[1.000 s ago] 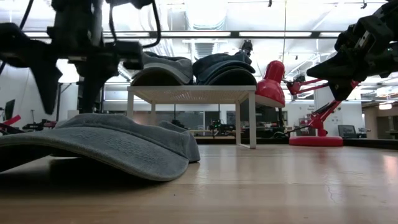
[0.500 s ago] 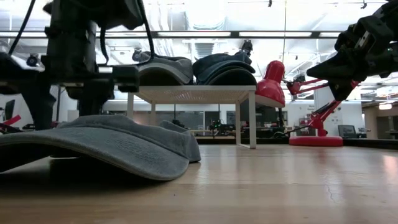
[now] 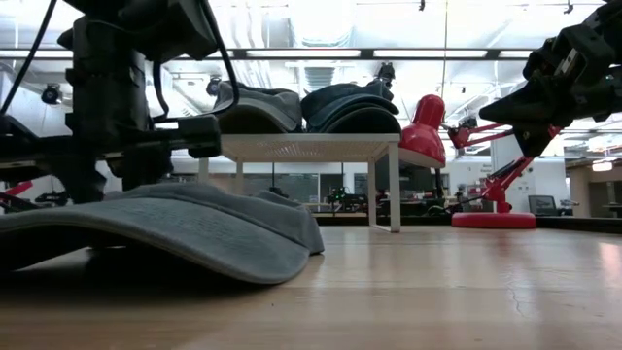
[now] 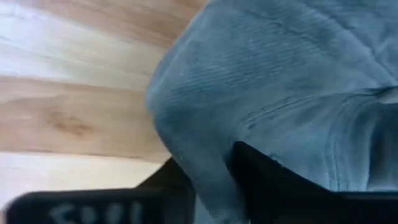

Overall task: Pick & Place hat
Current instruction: Stack the gray cap on top of the gray cap on the shelf

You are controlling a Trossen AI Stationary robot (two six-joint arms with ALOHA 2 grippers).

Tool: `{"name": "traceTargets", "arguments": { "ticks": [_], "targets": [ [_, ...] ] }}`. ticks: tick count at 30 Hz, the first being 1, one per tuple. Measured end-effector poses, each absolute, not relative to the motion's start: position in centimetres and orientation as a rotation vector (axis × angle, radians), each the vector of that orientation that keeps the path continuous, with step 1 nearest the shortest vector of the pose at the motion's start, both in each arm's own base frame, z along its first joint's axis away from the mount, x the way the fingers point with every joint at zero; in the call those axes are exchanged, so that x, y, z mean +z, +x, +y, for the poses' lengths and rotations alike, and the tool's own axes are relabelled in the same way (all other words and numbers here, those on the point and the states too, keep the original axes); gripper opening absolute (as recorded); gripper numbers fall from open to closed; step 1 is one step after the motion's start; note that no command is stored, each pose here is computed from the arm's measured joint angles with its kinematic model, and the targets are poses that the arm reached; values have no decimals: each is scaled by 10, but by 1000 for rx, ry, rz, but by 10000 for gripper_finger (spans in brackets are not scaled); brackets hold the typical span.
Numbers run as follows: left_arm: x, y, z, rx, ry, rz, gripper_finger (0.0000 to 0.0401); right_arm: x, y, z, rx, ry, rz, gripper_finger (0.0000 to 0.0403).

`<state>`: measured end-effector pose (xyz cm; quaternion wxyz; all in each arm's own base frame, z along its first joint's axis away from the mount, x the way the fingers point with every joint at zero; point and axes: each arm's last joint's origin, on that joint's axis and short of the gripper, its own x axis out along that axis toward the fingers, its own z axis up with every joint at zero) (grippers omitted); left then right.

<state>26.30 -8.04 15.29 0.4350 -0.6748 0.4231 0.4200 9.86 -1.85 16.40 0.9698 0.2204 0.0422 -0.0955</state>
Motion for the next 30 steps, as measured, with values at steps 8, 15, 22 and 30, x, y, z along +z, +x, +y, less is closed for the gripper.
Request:
{"name": "traceTargets", "arguments": {
  "ticks": [8,15,22,30],
  "targets": [
    [155,269,-82,938,-1654,1032,10,164,99,-19,-193,445,85,8],
    [184,279,-87,654,-1750,912,6,164,99,-19,-193,446,84,8],
    [247,272,-81,428,-1793,415,3,164,99,-19,-193,446,83,9],
    [321,250,-66,376,-1636,-31,2,164,99,-19,-193,445,83,8]
  ]
}}
